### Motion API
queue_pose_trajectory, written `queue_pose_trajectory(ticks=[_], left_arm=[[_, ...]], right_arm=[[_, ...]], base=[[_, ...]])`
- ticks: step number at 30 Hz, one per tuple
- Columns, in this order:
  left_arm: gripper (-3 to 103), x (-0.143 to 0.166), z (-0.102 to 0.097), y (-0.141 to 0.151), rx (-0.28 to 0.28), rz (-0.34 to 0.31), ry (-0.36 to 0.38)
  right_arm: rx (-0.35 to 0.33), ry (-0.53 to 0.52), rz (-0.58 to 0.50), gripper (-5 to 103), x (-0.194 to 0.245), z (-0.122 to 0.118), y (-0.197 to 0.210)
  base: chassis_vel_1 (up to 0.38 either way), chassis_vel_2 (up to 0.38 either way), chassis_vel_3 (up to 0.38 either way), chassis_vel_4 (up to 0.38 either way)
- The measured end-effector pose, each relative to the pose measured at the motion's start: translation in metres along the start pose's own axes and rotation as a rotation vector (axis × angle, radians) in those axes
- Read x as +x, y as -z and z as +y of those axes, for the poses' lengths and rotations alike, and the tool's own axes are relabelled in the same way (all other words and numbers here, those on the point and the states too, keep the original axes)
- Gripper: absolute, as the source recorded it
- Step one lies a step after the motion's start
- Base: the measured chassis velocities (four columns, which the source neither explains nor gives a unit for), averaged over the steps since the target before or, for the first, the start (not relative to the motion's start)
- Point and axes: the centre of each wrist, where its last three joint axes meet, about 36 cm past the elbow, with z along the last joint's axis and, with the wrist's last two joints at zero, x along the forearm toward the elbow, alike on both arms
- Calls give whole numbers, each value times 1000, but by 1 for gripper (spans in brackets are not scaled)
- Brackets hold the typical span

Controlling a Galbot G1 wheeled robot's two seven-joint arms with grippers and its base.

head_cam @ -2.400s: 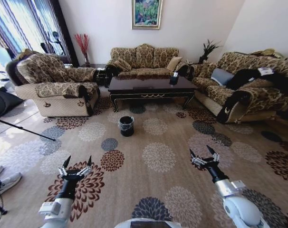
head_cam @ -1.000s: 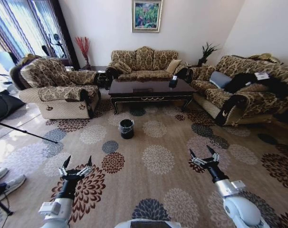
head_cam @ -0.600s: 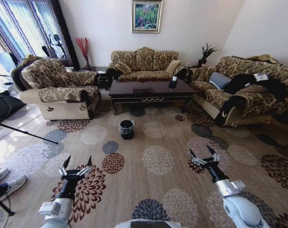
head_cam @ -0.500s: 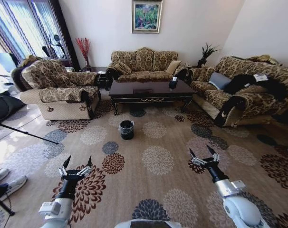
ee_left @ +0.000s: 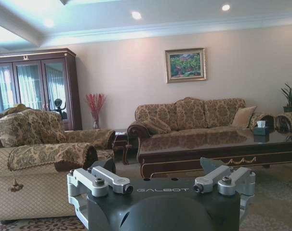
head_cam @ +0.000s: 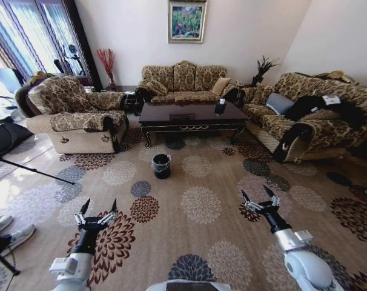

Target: Move to the front of the table and pick up the trash from the floor, then place it into the trash bin.

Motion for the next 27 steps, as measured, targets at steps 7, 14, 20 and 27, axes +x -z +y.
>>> queue_pose_trajectory(ticks=[7, 14, 20, 27], left_arm=[[100, 0, 0, 0, 0, 0, 0], [100, 0, 0, 0, 0, 0, 0], [100, 0, 0, 0, 0, 0, 0], [100, 0, 0, 0, 0, 0, 0]], right_arm=[[0, 0, 0, 100, 0, 0, 0], [0, 0, 0, 100, 0, 0, 0], [0, 0, 0, 100, 0, 0, 0], [0, 0, 0, 100, 0, 0, 0]], base=[[0, 0, 0, 0], [0, 0, 0, 0], [0, 0, 0, 0], [0, 0, 0, 0]])
